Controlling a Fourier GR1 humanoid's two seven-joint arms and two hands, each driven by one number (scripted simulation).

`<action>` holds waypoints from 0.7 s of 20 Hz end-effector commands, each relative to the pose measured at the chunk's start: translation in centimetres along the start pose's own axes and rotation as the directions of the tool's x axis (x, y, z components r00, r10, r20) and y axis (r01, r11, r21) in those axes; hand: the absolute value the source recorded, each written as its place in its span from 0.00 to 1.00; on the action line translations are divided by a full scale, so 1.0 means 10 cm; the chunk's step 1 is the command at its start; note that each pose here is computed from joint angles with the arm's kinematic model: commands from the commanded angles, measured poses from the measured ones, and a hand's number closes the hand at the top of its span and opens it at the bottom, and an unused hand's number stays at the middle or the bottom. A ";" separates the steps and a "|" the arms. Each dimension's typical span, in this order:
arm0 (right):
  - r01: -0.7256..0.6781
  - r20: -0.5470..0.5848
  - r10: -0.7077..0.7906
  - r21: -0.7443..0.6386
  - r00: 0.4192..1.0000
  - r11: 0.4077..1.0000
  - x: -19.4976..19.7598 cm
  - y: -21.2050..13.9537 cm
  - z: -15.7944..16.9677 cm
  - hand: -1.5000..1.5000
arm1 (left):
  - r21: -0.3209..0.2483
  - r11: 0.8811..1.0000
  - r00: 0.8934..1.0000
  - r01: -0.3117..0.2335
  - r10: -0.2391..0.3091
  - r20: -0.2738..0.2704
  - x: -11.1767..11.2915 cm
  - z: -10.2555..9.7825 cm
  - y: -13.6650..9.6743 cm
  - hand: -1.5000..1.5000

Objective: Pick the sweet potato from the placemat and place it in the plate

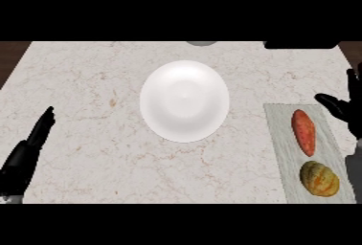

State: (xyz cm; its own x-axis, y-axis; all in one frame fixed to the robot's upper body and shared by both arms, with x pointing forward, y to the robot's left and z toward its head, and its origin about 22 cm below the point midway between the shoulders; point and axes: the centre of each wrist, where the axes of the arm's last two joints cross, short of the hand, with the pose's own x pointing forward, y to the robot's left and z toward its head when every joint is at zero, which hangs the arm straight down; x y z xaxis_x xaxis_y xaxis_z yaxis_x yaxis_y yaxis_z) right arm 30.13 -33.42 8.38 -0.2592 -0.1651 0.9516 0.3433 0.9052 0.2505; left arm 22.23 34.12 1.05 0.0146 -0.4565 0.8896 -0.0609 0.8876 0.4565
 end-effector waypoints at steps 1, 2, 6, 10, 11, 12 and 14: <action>-0.051 0.125 0.085 -0.249 0.989 0.967 -0.06 -0.27 0.12 0.00 | 0.044 0.999 0.999 0.027 -0.025 -0.045 -0.14 0.08 0.03 0.50; -0.015 0.168 0.063 -0.276 0.984 0.961 -0.09 -0.18 0.24 0.00 | 0.044 0.999 0.999 0.019 -0.017 -0.041 -0.18 0.16 -0.09 0.50; 0.054 0.227 0.013 -0.285 0.974 0.957 0.14 -0.42 0.58 0.00 | 0.062 0.998 0.999 0.017 -0.015 -0.035 -0.26 -0.02 -0.14 0.50; -0.055 0.101 0.068 -0.132 0.993 0.990 0.16 -0.62 0.87 0.00 | 0.048 0.999 0.999 0.018 -0.017 -0.028 -0.06 0.11 -0.07 0.50; -0.109 0.096 0.115 -0.069 0.989 0.992 0.42 -0.64 0.74 0.00 | 0.051 0.999 0.999 0.006 -0.004 -0.035 -0.09 0.08 -0.19 0.50; -0.153 0.052 0.156 -0.054 0.986 0.987 0.36 -0.61 0.88 0.00 | 0.042 0.999 0.999 0.002 0.000 -0.046 -0.20 0.23 -0.17 0.50; -0.282 -0.043 0.284 0.046 0.958 0.958 0.39 -0.74 0.90 0.00 | 0.061 0.998 0.999 0.012 -0.010 -0.041 -0.12 0.12 -0.17 0.50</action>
State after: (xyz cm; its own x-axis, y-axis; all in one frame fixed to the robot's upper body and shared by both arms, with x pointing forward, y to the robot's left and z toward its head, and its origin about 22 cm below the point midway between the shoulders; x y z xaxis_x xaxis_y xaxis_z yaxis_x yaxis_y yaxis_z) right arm 20.32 -36.51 8.39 -0.2670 -0.0087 0.9637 0.4547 0.8805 0.1340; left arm 21.15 33.71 -0.59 0.0529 -0.4624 0.8851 -0.1128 0.8779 0.4654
